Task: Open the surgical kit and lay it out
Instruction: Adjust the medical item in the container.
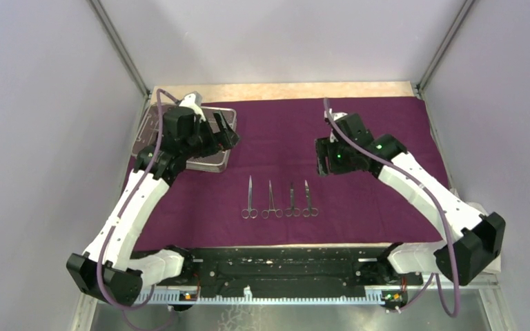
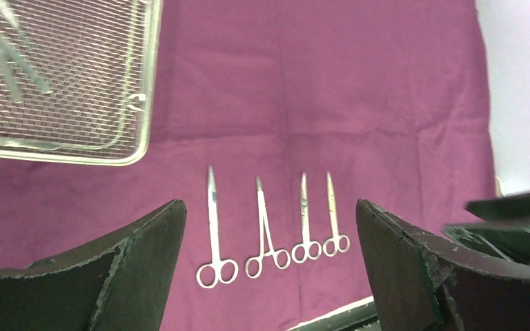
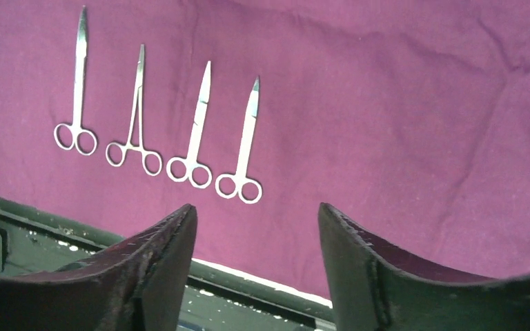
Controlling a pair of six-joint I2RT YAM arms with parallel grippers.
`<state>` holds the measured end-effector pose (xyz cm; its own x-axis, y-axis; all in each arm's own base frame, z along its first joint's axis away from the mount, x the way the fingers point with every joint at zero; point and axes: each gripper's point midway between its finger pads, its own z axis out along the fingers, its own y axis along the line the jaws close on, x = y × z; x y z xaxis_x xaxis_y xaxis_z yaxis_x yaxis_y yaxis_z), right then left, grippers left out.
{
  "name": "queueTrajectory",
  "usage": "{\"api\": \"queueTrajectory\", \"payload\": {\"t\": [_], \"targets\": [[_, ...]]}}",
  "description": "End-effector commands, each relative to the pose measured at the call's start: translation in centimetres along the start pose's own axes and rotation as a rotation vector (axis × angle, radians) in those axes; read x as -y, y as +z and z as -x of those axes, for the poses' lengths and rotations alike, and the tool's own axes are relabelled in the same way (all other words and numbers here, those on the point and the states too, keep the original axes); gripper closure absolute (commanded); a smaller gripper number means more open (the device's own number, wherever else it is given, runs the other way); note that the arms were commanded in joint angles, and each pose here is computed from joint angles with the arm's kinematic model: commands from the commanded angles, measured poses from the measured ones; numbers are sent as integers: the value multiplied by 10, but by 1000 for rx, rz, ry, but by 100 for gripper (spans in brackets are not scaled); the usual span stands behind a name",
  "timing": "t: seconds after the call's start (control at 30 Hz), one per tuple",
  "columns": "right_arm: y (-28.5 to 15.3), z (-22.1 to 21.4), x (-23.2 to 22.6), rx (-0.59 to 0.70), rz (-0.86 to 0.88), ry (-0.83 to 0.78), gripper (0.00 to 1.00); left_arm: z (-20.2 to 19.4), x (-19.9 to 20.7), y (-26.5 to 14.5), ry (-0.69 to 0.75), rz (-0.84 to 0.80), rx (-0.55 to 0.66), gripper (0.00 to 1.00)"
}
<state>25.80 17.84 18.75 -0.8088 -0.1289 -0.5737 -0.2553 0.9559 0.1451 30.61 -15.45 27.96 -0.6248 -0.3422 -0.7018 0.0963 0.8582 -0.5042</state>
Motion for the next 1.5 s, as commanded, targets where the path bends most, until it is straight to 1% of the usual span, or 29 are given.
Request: {"api": "queueTrajectory", "payload": {"t": [0.0,0.07,0.13,0.27,0.33,0.37,0.43,0.47,0.5,0.6,0.7,0.73,0.8,0.83,0.93,0.97,1.07,1.1,1.13,1.17,1.2,1.23,1.33,1.47], "targets": [[-54,44,-1,196,61,-75,32,20,-26,-1,27,103,45,2],[-62,49,4,214,44,-95,29,28,-43,3,37,168,65,2],[-59,47,10,202,25,-110,27,34,-66,12,36,240,67,2],[-43,39,22,137,70,-76,27,43,-120,37,-15,369,11,2],[-33,35,29,113,48,-70,25,41,-150,52,-32,470,-19,2],[-27,33,30,95,47,-79,26,40,-162,58,-30,502,-33,3],[-15,30,33,70,31,-103,26,42,-184,69,-5,562,-54,8],[-10,30,37,58,10,-111,25,41,-196,75,15,601,-58,9],[-4,28,39,38,0,-117,25,40,-206,82,34,627,-66,9],[13,22,47,-6,-18,-106,25,45,-220,104,83,633,-81,12],[30,19,64,-55,-24,-27,25,33,-238,120,81,675,-157,12],[33,20,70,-67,-26,4,25,27,-246,120,52,711,-185,13],[43,20,79,-92,-17,62,26,24,-256,122,-20,759,-197,13],[48,21,83,-101,-11,88,27,26,-267,119,-95,791,-184,14],[61,27,90,-125,28,152,32,35,-279,121,-270,830,-134,18],[65,30,90,-133,49,166,33,39,-282,121,-312,850,-124,20],[73,37,94,-147,99,211,36,45,-293,117,-425,956,-112,21],[75,40,97,-146,112,229,36,42,-298,113,-491,1004,-115,20],[78,41,97,-151,135,246,36,39,-304,110,-592,1044,-111,19],[79,43,97,-154,156,258,36,34,-307,109,-649,1059,-129,19],[81,45,96,-156,171,262,36,30,-311,110,-735,1073,-121,19],[81,47,96,-155,175,262,35,27,-313,112,-790,1073,-120,19],[82,49,100,-157,153,257,35,17,-319,114,-912,1101,-115,17],[80,50,102,-150,145,248,34,5,-327,107,-1039,1171,-104,20]]}}
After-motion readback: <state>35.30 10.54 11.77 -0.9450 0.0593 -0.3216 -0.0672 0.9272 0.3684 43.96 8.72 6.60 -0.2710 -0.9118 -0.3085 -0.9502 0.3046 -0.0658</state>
